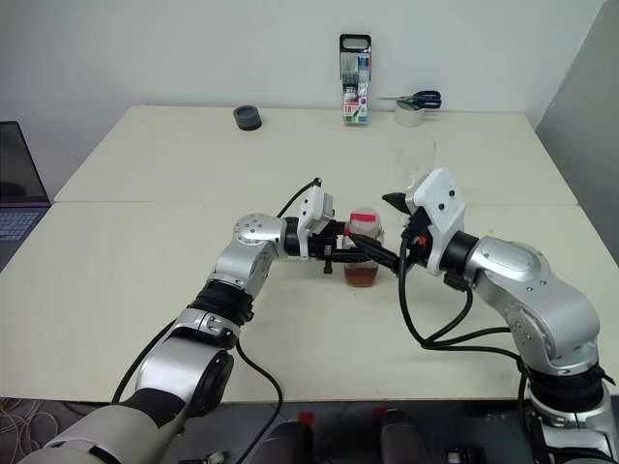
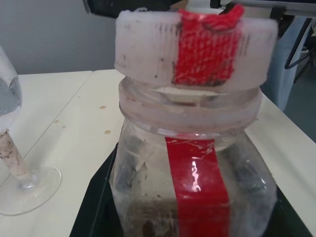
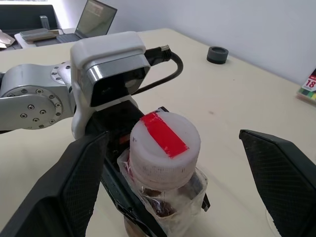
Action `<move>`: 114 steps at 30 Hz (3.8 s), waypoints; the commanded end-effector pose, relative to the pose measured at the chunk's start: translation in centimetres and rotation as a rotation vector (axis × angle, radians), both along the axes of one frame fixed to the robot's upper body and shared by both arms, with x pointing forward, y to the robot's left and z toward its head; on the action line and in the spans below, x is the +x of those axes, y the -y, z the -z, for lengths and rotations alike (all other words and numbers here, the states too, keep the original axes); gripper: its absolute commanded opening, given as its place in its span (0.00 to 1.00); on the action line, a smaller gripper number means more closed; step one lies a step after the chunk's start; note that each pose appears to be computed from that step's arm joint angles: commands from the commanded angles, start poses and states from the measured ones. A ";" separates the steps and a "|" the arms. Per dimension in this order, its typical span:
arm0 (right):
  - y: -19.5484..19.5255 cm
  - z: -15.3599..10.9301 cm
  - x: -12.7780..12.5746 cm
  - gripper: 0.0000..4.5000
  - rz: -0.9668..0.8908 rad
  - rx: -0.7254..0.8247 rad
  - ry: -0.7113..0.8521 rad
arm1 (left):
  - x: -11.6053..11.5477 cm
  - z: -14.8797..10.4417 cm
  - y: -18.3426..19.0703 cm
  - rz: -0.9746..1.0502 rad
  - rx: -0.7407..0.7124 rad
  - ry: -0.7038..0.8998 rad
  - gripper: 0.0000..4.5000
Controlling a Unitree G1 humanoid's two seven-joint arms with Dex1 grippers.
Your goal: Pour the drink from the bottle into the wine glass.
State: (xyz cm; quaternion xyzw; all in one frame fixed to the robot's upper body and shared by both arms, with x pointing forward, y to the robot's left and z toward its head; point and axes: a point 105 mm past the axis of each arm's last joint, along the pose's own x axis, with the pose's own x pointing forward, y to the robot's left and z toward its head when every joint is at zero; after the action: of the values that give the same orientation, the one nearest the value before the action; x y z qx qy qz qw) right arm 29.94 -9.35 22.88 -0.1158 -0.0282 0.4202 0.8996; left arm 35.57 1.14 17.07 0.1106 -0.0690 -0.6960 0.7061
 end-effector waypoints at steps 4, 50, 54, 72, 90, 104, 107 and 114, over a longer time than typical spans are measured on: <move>-0.2 -1.4 0.1 1.00 -0.020 0.069 -0.006 | -0.4 -1.4 0.3 0.022 -0.033 0.055 0.37; 8.1 11.2 0.6 0.38 0.588 0.087 -0.167 | 1.3 -2.6 -6.6 -0.328 -0.132 -0.017 0.37; 7.5 13.8 0.6 0.67 0.578 0.048 -0.214 | 1.8 -2.5 -8.7 -0.420 -0.124 -0.018 0.37; 1.9 6.4 -0.7 1.00 0.056 -0.012 -0.054 | 5.8 -1.8 -22.9 -1.139 -0.194 -0.024 0.37; -8.4 3.3 1.2 1.00 -0.257 -0.057 0.018 | 6.5 0.2 -27.1 -1.412 -0.164 -0.031 0.37; -8.3 3.4 0.9 1.00 -0.254 -0.074 0.023 | 6.4 1.2 -25.1 -1.368 -0.189 -0.071 0.99; -8.3 3.5 0.9 1.00 -0.255 -0.079 0.025 | 6.3 1.3 -25.0 -1.366 -0.187 -0.073 0.99; -8.3 4.7 0.8 1.00 -0.249 -0.112 0.020 | 5.4 2.9 -24.9 -1.369 -0.147 -0.054 0.99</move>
State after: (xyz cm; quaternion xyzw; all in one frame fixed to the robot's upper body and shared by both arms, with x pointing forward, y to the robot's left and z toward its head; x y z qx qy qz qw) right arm 31.36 -1.42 17.30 -0.1538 -0.0012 0.5209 0.8397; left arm 40.98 26.31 12.81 0.0433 0.0130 -0.0863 0.9952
